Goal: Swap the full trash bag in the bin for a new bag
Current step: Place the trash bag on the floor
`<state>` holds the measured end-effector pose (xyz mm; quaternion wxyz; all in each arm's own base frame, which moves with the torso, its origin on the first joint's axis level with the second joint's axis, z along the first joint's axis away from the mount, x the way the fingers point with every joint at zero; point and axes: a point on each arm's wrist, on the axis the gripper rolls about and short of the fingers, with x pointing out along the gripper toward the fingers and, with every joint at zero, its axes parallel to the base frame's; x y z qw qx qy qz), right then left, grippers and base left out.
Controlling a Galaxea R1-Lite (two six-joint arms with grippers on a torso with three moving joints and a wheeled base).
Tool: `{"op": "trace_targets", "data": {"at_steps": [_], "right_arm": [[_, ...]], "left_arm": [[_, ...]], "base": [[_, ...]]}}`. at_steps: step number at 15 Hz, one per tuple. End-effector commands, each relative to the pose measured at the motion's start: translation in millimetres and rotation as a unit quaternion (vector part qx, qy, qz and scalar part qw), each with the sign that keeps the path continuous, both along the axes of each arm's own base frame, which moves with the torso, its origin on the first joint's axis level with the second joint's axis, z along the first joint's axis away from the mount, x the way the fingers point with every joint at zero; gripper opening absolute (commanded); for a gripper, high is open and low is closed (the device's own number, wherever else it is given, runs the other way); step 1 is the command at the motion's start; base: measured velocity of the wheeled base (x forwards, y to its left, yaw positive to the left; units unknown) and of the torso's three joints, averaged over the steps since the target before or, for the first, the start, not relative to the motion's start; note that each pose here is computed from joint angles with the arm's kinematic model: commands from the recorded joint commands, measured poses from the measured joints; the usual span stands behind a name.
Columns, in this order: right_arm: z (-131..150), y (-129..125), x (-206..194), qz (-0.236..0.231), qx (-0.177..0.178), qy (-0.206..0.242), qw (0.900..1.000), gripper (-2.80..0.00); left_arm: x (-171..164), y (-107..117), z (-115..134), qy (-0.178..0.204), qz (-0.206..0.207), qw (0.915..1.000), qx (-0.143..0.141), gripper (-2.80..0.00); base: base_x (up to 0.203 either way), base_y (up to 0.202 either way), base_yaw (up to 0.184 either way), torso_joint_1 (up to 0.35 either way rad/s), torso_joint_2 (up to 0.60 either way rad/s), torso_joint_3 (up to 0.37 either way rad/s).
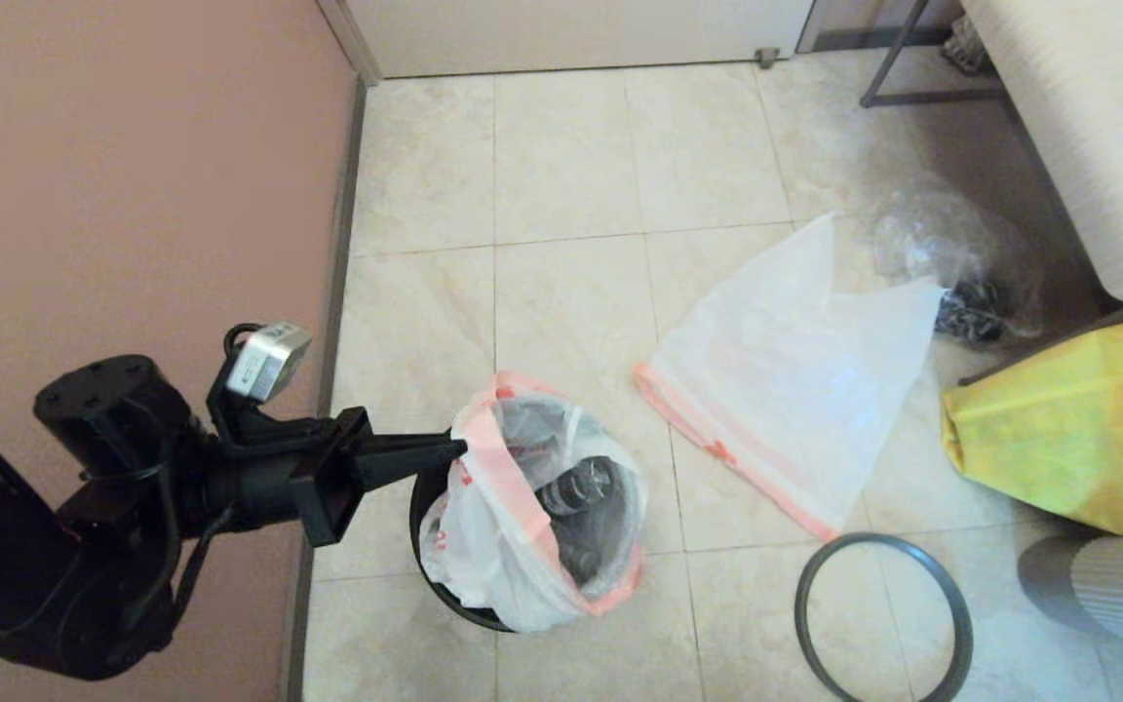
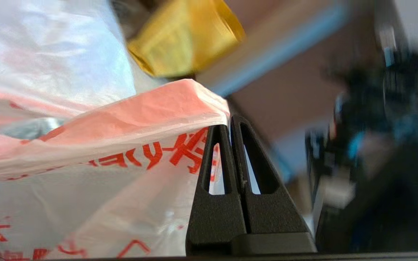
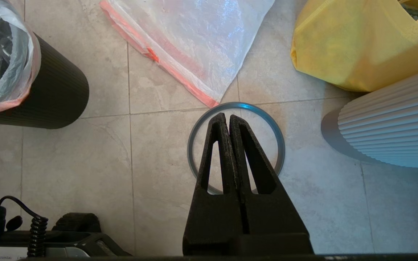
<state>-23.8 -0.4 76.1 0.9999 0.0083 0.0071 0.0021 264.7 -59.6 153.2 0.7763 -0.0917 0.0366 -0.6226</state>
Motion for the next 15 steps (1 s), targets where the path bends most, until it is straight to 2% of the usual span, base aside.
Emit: {"op": "trace_targets", "data": {"at_steps": [1,2,4,8,15], "right_arm": [[0.0,0.0,0.1,0.000,0.000,0.001,1.000,-2.80],[0.0,0.0,0.1,0.000,0.000,0.001,1.000,-2.80],[0.0,0.0,0.1,0.000,0.000,0.001,1.000,-2.80],[0.0,0.0,0.1,0.000,0.000,0.001,1.000,-2.80],[-0.1,0.0,0.1,0.000,0.000,0.001,1.000,-2.80]], "left_arm": [[2.5,-5.6,0.4,0.035,0.006,0.9992,-0.016,-2.80],[2.0,-6.9,0.7,0.038,0.010,0.9990,-0.019,-2.80],[3.1,-16.0,3.3,0.049,0.044,0.9972,-0.035,-2.80],[2.7,-29.2,32.3,0.050,0.046,0.9947,-0.078,-2.80],[-0.4,-37.5,52.9,0.051,0.067,0.9921,-0.093,-2.80]], "base": [[0.000,0.000,0.000,0.000,0.00,0.000],[0.000,0.000,0.000,0.000,0.00,0.000],[0.000,0.000,0.000,0.000,0.00,0.000],[0.000,0.000,0.000,0.000,0.00,0.000],[0.000,0.000,0.000,0.000,0.00,0.000]]}}
